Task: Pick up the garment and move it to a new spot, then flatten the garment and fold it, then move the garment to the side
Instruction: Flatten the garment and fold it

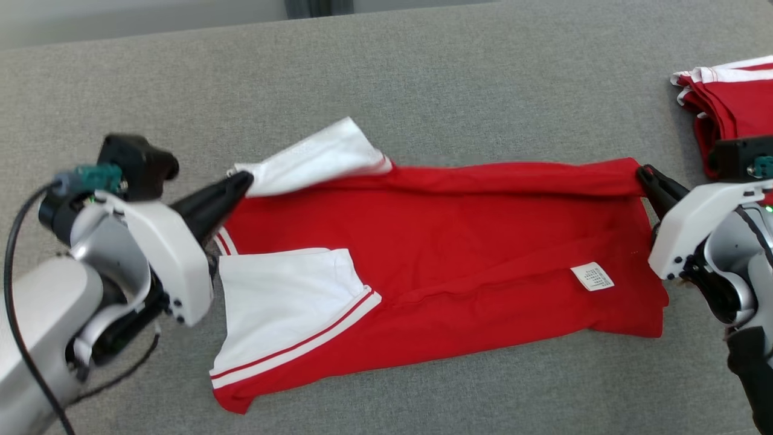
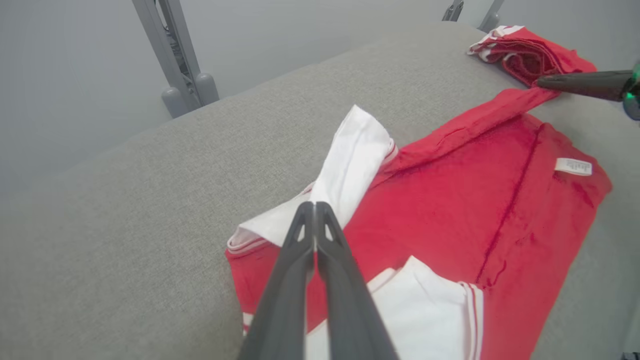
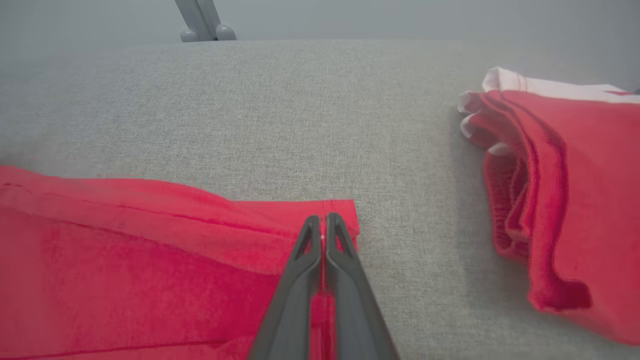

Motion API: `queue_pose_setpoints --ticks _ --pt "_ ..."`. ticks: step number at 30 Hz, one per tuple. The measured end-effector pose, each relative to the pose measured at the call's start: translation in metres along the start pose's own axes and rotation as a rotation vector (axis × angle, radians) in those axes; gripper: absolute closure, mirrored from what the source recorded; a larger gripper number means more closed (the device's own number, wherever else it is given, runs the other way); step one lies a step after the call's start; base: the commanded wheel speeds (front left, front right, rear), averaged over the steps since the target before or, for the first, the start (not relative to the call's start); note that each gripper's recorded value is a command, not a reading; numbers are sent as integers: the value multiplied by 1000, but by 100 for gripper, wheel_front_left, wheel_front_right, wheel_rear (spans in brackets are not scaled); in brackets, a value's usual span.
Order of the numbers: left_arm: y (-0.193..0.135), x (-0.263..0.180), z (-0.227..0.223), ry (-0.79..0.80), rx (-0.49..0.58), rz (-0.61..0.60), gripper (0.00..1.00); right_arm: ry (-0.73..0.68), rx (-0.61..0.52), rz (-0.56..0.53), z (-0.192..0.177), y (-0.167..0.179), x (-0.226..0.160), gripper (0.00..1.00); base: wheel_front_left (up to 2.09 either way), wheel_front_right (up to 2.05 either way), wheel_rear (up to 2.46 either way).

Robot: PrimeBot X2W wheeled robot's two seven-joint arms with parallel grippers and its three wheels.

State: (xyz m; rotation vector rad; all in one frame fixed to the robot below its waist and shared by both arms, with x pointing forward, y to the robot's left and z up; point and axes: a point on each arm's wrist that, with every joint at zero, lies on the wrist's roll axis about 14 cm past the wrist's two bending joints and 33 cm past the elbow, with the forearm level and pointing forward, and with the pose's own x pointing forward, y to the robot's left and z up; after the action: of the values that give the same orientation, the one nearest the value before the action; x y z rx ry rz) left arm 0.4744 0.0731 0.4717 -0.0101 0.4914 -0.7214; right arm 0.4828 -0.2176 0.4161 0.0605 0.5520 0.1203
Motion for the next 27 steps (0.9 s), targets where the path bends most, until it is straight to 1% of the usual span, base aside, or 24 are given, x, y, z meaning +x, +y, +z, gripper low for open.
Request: queue_pose_setpoints --ticks 8,12,15,17,20,27 --pt "-28 -40 -13 2 -28 2 100 22 -2 -21 -8 -9 -13 100 0 0 0" --pt "-39 -55 -24 31 -48 2 100 47 -4 -28 -15 -11 -15 100 0 0 0" --pt "-39 -64 -27 41 -53 25 100 64 -1 -40 -21 -15 -18 100 0 0 0" --pt "-40 -68 -33 58 -67 35 100 79 2 -47 -27 -17 -20 100 0 0 0" --pt "-51 -73 -45 91 -116 17 100 97 8 -61 -34 -21 -25 100 0 0 0" --pt "-53 -76 -67 131 -167 42 100 141 18 -63 -52 -18 -30 100 0 0 0"
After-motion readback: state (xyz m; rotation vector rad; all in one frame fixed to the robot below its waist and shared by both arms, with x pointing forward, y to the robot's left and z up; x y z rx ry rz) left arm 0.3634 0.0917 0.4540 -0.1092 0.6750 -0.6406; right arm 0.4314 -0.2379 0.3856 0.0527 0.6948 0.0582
